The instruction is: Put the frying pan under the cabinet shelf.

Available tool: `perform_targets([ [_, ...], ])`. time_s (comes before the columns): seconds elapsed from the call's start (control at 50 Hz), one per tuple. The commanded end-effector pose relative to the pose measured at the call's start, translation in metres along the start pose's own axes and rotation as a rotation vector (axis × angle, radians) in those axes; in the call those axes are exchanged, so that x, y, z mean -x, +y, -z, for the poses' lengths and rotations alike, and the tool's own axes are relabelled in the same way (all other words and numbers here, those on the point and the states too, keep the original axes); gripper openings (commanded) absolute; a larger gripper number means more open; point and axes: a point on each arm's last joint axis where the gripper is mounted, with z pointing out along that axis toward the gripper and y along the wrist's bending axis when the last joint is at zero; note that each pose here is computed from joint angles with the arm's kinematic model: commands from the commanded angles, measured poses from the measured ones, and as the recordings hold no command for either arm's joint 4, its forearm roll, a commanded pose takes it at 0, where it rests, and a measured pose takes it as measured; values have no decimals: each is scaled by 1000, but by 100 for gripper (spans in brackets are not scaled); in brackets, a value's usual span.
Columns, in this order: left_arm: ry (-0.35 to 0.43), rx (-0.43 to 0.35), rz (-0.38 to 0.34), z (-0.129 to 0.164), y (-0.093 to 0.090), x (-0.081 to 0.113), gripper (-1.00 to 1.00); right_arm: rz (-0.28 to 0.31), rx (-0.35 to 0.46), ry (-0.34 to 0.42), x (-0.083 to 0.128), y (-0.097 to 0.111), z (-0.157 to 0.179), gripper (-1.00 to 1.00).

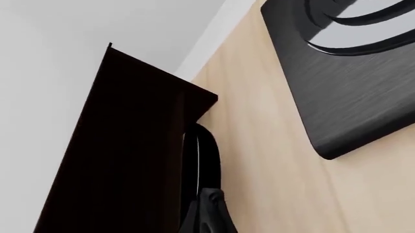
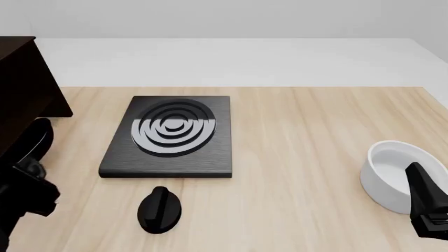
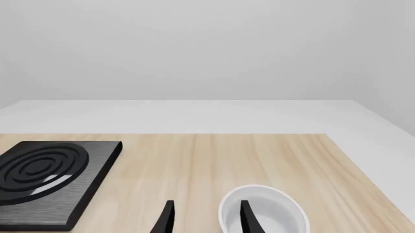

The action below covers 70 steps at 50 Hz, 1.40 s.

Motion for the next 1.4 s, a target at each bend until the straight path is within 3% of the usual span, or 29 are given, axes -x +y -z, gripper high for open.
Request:
perform_targets([
  [0.02, 167, 28, 23, 5, 4, -27, -100, 0, 0, 0, 0, 0, 0, 100],
  [0.36, 94, 41, 2, 9, 8, -13, -100, 0, 0, 0, 0, 0, 0, 100],
  [0.38, 95, 39, 3, 9, 8, -13, 100, 0, 0, 0, 0, 0, 0, 100],
  [0.54, 86, 27, 6, 10, 8, -10, 100, 0, 0, 0, 0, 0, 0, 100],
  [0.68, 51, 2, -3, 29, 18, 6, 100, 0, 0, 0, 0, 0, 0, 100],
  [0.92, -15, -50, 1, 48, 18, 21, 100, 0, 0, 0, 0, 0, 0, 100],
  [1.0, -15, -97, -9, 49, 13, 22, 100, 0, 0, 0, 0, 0, 0, 100],
  [1.4, -20, -124, -15, 67, 15, 24, 100, 0, 0, 0, 0, 0, 0, 100],
])
